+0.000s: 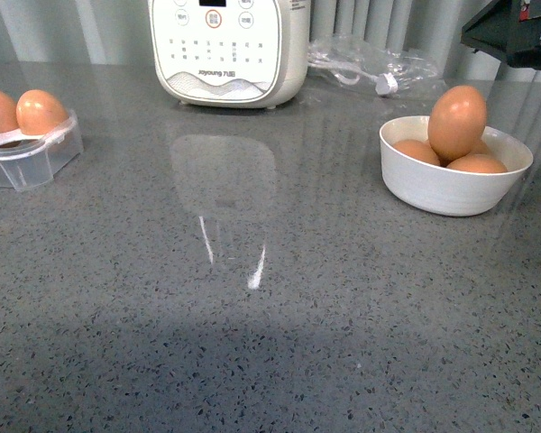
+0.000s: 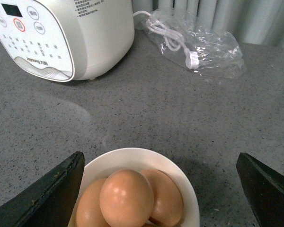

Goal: Put egg into box

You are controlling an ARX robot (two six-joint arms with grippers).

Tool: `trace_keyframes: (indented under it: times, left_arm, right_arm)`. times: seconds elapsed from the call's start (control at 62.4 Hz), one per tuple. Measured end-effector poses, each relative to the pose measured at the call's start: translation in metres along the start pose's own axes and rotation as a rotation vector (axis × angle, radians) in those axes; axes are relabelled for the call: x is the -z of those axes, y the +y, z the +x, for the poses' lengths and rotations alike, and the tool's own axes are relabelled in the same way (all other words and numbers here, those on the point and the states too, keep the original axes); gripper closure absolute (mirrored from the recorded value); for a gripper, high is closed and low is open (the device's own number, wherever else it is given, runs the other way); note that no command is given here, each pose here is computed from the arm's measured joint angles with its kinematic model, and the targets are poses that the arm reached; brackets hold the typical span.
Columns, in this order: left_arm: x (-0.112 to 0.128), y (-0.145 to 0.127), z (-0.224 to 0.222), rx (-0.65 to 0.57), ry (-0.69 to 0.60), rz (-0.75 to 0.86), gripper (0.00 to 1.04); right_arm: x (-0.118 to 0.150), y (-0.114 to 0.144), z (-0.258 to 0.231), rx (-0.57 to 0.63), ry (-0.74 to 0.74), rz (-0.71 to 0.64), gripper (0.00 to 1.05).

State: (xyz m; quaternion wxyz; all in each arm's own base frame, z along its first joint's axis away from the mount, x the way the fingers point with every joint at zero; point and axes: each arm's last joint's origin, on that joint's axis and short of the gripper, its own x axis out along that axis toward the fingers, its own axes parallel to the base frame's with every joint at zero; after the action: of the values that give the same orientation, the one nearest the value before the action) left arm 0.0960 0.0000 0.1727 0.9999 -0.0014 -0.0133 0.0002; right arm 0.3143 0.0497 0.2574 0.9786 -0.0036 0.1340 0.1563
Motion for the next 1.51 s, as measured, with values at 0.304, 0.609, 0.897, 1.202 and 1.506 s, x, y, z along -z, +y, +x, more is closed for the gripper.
trace_keyframes:
  times: [0.304,0.609,0.897,1.202,1.506]
  left_arm:
    - [0.0,0.0,0.0,0.0,0.0,0.0,0.07]
    - [0.0,0.0,0.0,0.0,0.0,0.0,0.07]
    - [0.0,0.0,0.0,0.0,0.0,0.0,0.07]
    - [0.0,0.0,0.0,0.0,0.0,0.0,0.07]
    - [0.0,0.0,0.0,0.0,0.0,0.0,0.07]
  right_arm:
    - [0.011,0.002,0.02,-0.059,0.065,0.025,0.07]
    - [0.027,0.005,0.024,-0.073,0.096,0.028,0.07]
    - [0.036,0.005,0.028,-0.079,0.117,0.033,0.07]
    - [0.039,0.008,0.029,-0.085,0.124,0.031,0.54]
    - [0.032,0.015,0.017,-0.106,0.106,0.026,0.63]
